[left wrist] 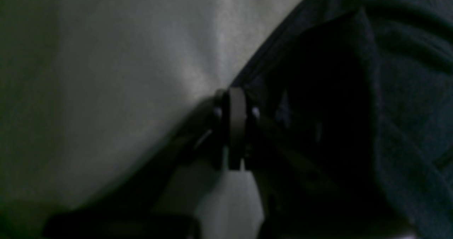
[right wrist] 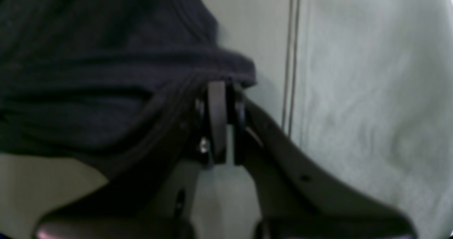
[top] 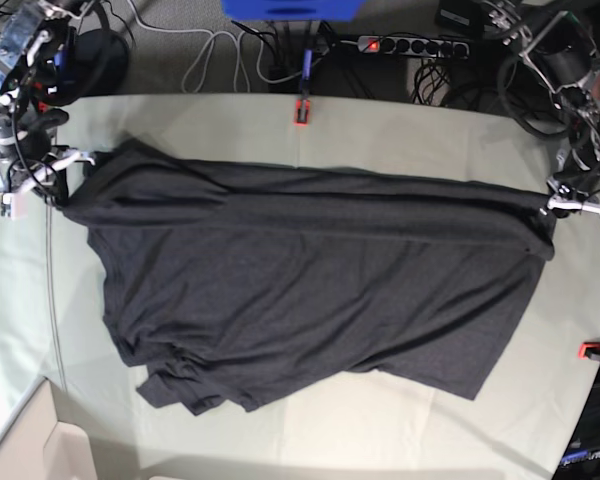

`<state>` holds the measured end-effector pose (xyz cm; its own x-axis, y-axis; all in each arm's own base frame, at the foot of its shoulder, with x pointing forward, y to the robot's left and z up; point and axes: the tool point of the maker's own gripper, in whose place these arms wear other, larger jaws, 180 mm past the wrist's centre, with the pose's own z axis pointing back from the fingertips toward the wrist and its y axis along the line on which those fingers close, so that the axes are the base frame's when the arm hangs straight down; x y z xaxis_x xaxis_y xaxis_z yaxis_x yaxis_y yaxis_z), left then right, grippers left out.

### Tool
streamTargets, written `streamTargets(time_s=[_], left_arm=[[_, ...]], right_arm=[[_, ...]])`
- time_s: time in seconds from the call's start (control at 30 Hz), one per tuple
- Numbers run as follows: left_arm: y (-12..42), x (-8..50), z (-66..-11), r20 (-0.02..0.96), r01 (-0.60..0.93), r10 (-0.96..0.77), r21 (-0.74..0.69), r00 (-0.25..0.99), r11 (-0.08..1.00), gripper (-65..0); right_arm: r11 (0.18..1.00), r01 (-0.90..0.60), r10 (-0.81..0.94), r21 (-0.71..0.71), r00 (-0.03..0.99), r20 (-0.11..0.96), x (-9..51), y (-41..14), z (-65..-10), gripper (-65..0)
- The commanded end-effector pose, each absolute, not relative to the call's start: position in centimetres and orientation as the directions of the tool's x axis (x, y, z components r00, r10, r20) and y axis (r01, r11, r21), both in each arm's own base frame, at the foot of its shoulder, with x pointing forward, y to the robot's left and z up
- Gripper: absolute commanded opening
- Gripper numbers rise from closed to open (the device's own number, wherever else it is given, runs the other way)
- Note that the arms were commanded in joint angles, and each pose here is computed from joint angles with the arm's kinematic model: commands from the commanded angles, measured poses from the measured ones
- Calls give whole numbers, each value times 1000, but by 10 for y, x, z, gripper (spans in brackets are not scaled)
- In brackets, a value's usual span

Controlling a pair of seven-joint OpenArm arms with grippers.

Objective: Layout the t-shirt on the table in an organized manner, then fold the t-shirt properly
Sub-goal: 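Release with the right gripper and regrasp the shirt side further along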

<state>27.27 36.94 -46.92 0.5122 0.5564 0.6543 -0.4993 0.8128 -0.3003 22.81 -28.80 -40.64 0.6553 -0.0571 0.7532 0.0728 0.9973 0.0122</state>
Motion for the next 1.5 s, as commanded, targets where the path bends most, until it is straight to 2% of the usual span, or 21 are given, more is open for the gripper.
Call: streamTargets(time_s=[0.0,0.2,0.57,1.13,1.27,1.37,1.47], left_arm=[[378,274,-463,665,-499,541,-280,516,820,-650],[378,274,-463,665,-499,537,-275,519,822,-650],[377,273,-464,659,-496,534,-271,529,825,-650],[376,272,-466,656,-496,534,-269,534,826,-649],[376,267,-469,648,-498,534,-264,543,826,-641],[376,266,-470,647,-498,534,-263,544,826,-585],[376,266,-470,647,-498,534,-263,544,826,-539]], right_arm=[[999,41,-30,7,610,792,243,-283,-390,-650],[998,-64,18,23,575,818,273,-247,-381,-650],[990,-128,19,65,563,826,328,-221,-370,-650],[976,-129,-70,176,579,812,366,-207,-383,-650],[960,-200,-27,198,636,771,364,-181,-405,-647],[953,-222,-7,207,665,746,359,-175,-417,-559],[952,-221,-9,214,675,738,355,-174,-423,-432]])
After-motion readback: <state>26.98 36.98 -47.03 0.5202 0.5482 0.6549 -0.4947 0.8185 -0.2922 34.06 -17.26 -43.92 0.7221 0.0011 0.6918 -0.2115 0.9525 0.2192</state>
